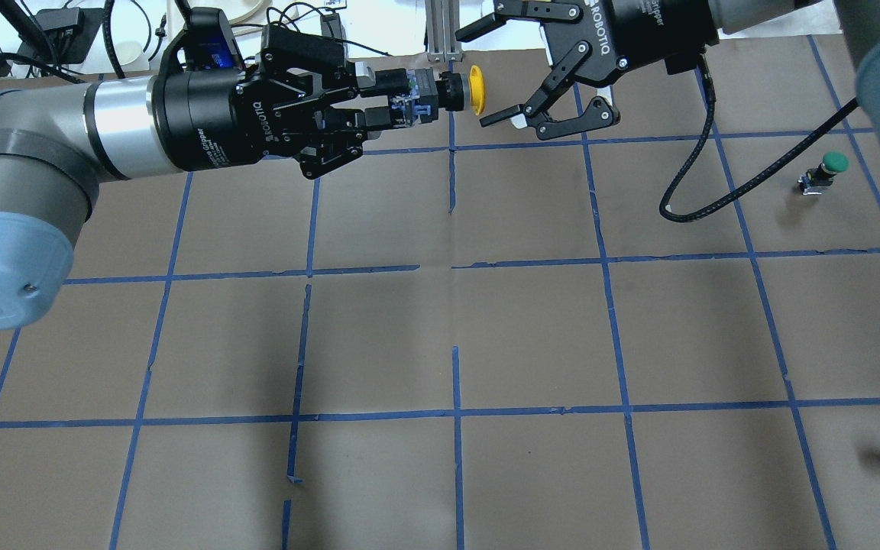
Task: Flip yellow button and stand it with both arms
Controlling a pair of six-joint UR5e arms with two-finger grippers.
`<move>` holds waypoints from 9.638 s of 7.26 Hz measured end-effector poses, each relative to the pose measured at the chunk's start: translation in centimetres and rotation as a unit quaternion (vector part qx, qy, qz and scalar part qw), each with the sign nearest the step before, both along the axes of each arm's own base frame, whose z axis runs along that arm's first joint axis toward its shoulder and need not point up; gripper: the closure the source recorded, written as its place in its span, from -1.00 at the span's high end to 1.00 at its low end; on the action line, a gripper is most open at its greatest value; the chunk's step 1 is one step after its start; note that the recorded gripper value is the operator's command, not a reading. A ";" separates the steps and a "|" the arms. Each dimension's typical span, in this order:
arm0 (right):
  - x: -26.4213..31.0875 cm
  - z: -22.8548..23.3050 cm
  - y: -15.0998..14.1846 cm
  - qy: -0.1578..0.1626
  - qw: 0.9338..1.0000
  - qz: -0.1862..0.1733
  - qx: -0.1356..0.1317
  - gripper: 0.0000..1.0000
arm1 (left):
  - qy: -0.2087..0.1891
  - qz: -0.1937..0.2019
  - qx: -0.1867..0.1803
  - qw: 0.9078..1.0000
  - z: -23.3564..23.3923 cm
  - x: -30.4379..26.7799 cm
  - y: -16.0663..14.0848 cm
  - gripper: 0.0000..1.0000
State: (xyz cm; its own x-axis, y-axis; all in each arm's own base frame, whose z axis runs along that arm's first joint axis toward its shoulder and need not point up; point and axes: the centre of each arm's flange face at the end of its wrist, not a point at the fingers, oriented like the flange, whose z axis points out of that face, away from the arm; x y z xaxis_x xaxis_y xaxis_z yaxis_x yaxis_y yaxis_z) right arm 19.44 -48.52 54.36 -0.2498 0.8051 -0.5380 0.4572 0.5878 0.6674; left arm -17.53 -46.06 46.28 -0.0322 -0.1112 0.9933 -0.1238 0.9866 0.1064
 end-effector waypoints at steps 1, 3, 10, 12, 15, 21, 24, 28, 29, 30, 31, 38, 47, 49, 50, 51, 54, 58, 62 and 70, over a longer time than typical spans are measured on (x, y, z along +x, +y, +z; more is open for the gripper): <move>0.0 0.0 0.0 -0.003 1.000 0.000 0.000 -0.65 | 0.000 0.000 0.001 1.000 0.1 0.0 0.0 -0.97; 0.1 0.1 0.0 -0.005 1.000 0.000 0.001 -0.68 | 0.001 0.000 0.001 1.000 0.2 0.0 0.0 -0.44; -3.2 0.3 -1.2 0.001 1.000 -0.029 -0.010 -0.74 | -0.005 0.002 0.024 1.000 0.6 0.1 -0.3 0.99; -8.3 -0.4 -2.5 0.033 0.997 -0.053 -0.044 -0.74 | -0.058 -0.001 0.037 0.998 -0.9 0.4 -0.9 0.99; -12.7 -5.1 -2.4 0.223 0.964 0.066 -0.129 -0.80 | -0.192 -0.004 0.035 0.981 -2.7 1.2 -0.8 0.99; -24.0 -16.4 -0.7 0.480 0.740 0.400 -0.249 -0.84 | -0.543 -0.024 0.027 0.839 1.1 4.2 -2.1 0.99; -31.4 -20.9 2.1 0.523 0.662 0.453 -0.288 -0.83 | -0.660 -0.055 0.014 0.749 3.8 4.0 -3.5 0.99; -39.1 -24.2 5.1 0.482 0.647 0.464 -0.366 -0.83 | -0.694 -0.080 0.000 0.716 4.5 5.7 -2.0 0.99; -41.1 -25.4 5.4 0.475 0.642 0.464 -0.384 -0.83 | -0.695 -0.082 -0.001 0.714 4.5 6.3 -2.2 0.99; -43.1 -26.7 5.6 0.472 0.633 0.463 -0.403 -0.83 | -0.696 -0.081 0.000 0.714 4.4 6.7 -2.3 0.99; -44.8 -27.9 5.8 0.468 0.626 0.461 -0.420 -0.83 | -0.695 -0.079 0.002 0.715 4.4 7.1 -2.4 0.99; -45.3 -30.8 7.3 0.454 0.607 0.446 -0.476 -0.60 | -0.693 -0.070 0.009 0.717 4.2 8.2 -2.9 0.99; -46.4 -32.4 8.3 0.445 0.628 0.429 -0.473 0.66 | -0.696 -0.067 0.005 0.715 4.4 8.2 -2.9 0.99; -46.5 -32.7 8.3 0.443 0.632 0.427 -0.472 0.97 | -0.696 -0.065 0.003 0.715 4.5 8.2 -3.0 0.99; -46.5 -32.6 8.3 0.444 0.632 0.425 -0.471 0.97 | -0.696 -0.065 0.002 0.715 4.5 8.2 -3.0 0.99; -46.5 -32.2 8.3 0.447 0.632 0.425 -0.469 0.98 | -0.697 -0.064 0.002 0.715 4.5 8.2 -3.0 0.99; -45.9 -27.4 8.1 0.489 0.653 0.390 -0.427 0.98 | -0.697 -0.064 0.001 0.715 4.6 8.2 -3.0 0.99; -39.9 -19.0 4.9 0.486 0.721 0.360 -0.338 0.99 | -0.698 -0.061 -0.001 0.713 5.1 8.2 -3.2 0.99; -28.3 -10.2 -0.2 0.464 0.804 0.313 -0.202 1.00 | -0.699 -0.060 -0.001 0.713 5.4 8.3 -3.3 0.99; -5.7 -6.0 2.4 0.463 0.820 0.321 -0.097 1.00 | -0.712 -0.063 0.010 0.700 5.3 8.5 -3.2 0.99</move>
State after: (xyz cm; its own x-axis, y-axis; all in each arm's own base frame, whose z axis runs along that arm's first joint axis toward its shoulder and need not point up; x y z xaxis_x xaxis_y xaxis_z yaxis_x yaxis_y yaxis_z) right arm 13.78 -46.08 48.38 -0.9629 0.2690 0.0206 0.2698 0.9601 0.0742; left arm -9.08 -49.23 51.53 -0.9979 -0.0329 -0.0563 -0.0317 0.9993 -0.0220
